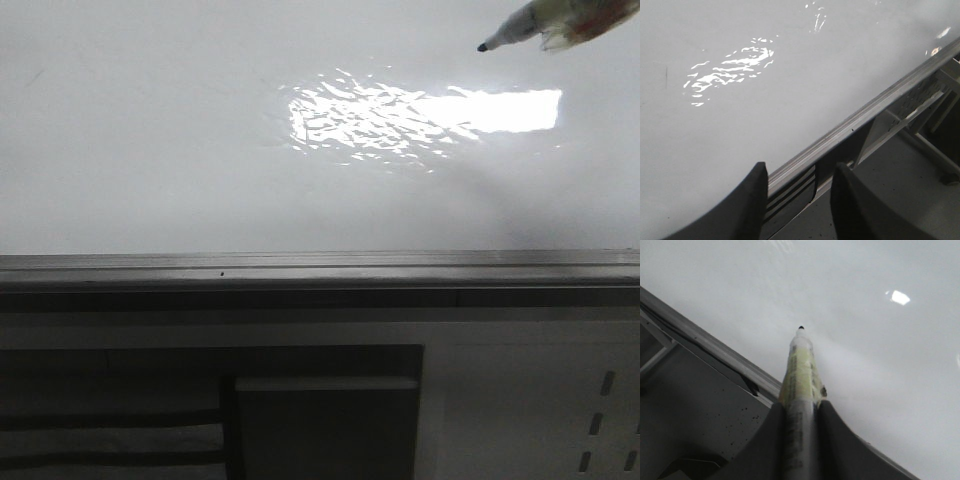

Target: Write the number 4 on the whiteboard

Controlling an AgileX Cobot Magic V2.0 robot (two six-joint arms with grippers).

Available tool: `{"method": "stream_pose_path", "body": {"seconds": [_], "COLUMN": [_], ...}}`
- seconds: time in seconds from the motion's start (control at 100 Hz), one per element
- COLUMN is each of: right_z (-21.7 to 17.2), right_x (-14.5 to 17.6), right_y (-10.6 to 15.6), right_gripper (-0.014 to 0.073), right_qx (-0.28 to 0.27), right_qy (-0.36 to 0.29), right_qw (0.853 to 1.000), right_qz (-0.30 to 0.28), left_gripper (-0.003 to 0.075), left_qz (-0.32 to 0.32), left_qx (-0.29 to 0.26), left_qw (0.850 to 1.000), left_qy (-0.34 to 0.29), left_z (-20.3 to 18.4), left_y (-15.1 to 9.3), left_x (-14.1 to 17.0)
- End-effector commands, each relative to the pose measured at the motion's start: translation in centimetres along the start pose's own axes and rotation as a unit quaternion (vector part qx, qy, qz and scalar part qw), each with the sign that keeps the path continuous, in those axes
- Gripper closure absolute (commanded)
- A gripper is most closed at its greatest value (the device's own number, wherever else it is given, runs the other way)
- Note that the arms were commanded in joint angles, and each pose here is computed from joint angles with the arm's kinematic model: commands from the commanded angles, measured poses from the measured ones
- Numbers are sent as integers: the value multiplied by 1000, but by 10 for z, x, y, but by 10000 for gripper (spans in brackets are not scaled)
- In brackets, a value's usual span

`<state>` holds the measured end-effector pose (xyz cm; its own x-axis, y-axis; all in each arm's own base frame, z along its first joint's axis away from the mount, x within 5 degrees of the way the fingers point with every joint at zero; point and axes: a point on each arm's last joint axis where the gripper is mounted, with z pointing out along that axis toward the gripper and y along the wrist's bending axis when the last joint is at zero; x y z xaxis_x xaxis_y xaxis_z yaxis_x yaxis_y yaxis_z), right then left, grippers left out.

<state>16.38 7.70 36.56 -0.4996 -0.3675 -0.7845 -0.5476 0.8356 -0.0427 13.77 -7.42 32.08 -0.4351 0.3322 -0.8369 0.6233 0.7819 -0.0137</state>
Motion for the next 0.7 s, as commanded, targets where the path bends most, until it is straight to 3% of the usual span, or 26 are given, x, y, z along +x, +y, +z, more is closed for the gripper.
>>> {"method": "stream_pose_path", "body": {"seconds": [0.0, 0.13, 0.19, 0.36, 0.48, 0.69], "right_z": [-8, 5, 12, 22, 35, 52], "right_x": [-19, -19, -20, -30, -21, -20], "right_y": [-9, -6, -7, -2, 8, 10], "right_gripper": [649, 649, 649, 649, 649, 649], "right_qx": [1, -90, -108, -109, -93, -82], "right_qy": [-19, 12, 14, -44, -78, -87], "right_qw": [1000, 996, 994, 993, 992, 992], "right_qz": [0, 6, 4, 22, 22, 30], "left_gripper": [440, 440, 440, 440, 440, 440], "left_qz": [-16, -12, -12, -12, -12, -13], "left_qx": [-16, -18, -18, -18, -18, -28], "left_qw": [999, 999, 999, 999, 999, 997], "left_qy": [-50, -48, -48, -48, -48, -64], "left_z": [-7, -7, -7, -7, -7, -7], "left_y": [2, 3, 3, 3, 3, 5], "left_x": [-14, -14, -14, -14, -14, -16]}}
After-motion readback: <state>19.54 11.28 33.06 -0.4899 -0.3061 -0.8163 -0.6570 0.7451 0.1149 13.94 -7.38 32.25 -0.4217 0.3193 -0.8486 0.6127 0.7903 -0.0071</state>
